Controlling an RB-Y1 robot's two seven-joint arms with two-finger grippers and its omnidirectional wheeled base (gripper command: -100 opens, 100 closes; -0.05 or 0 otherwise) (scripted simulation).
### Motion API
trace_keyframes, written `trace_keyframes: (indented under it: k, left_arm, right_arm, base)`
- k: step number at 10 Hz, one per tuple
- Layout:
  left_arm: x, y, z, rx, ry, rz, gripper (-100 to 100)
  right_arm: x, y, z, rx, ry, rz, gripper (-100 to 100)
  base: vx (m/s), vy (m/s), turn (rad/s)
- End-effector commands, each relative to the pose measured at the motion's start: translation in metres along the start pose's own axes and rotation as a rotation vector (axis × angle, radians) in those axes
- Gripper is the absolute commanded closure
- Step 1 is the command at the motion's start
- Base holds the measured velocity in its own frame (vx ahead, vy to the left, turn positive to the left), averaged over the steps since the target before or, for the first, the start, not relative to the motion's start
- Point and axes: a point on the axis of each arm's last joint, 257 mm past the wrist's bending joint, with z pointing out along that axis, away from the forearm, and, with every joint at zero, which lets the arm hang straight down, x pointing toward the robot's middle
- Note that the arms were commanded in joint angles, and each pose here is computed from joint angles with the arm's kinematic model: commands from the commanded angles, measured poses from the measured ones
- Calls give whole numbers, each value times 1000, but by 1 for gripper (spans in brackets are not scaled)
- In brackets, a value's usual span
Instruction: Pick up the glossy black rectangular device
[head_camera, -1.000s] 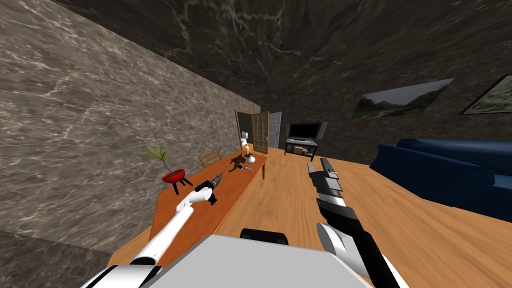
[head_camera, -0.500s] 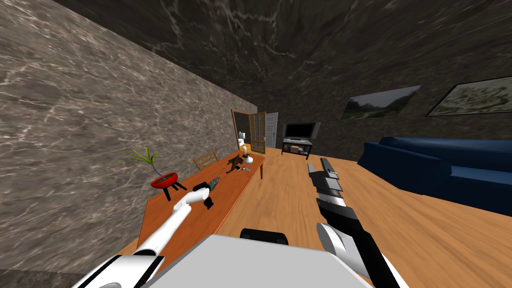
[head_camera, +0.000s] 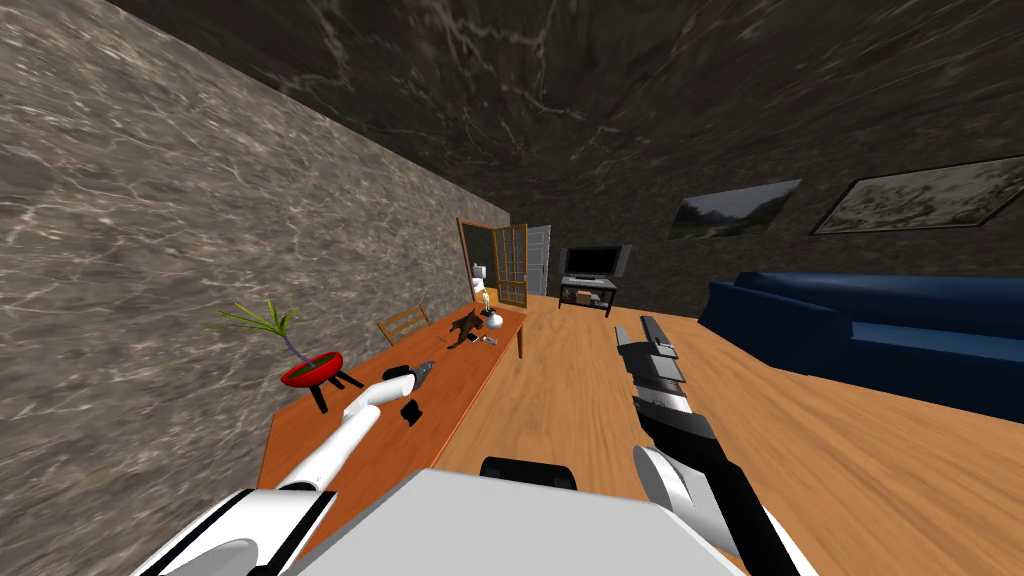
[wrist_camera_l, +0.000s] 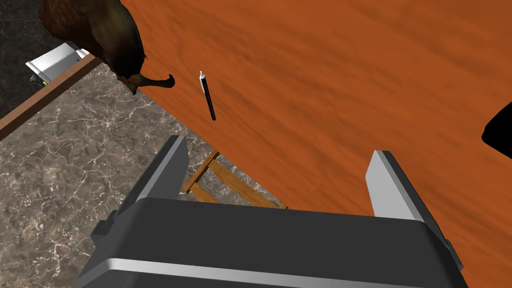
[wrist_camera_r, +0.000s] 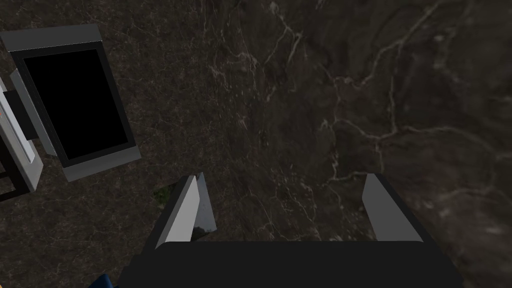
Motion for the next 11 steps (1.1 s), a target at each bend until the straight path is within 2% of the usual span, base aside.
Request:
trace_keyframes:
  k: [1, 2, 4, 5, 8, 11]
  left_arm:
    - [-3, 19, 2, -50, 10, -6, -100]
    - [-6, 26, 2, -88, 30, -4, -100]
    - [-6, 44, 3, -123, 30, -16, -100]
    - [-8, 51, 2, -159, 51, -15, -100]
    - [-10, 91, -1, -259, 73, -40, -100]
    - [-10, 130, -11, -372, 118, -63, -100]
  right_arm:
    - [0, 0, 0, 0, 0, 0, 0]
    - [0, 0, 0, 0, 0, 0, 0]
    - [0, 0, 0, 0, 0, 0, 0]
    - [0, 0, 0, 0, 0, 0, 0]
    - [0, 0, 0, 0, 0, 0, 0]
    - [0, 0, 0, 0, 0, 0, 0]
  base:
    - [1, 13, -86]
    - [0, 16, -107]
    - [0, 13, -37]
    - [-1, 11, -119]
    - [-1, 19, -85]
    - [-12, 36, -98]
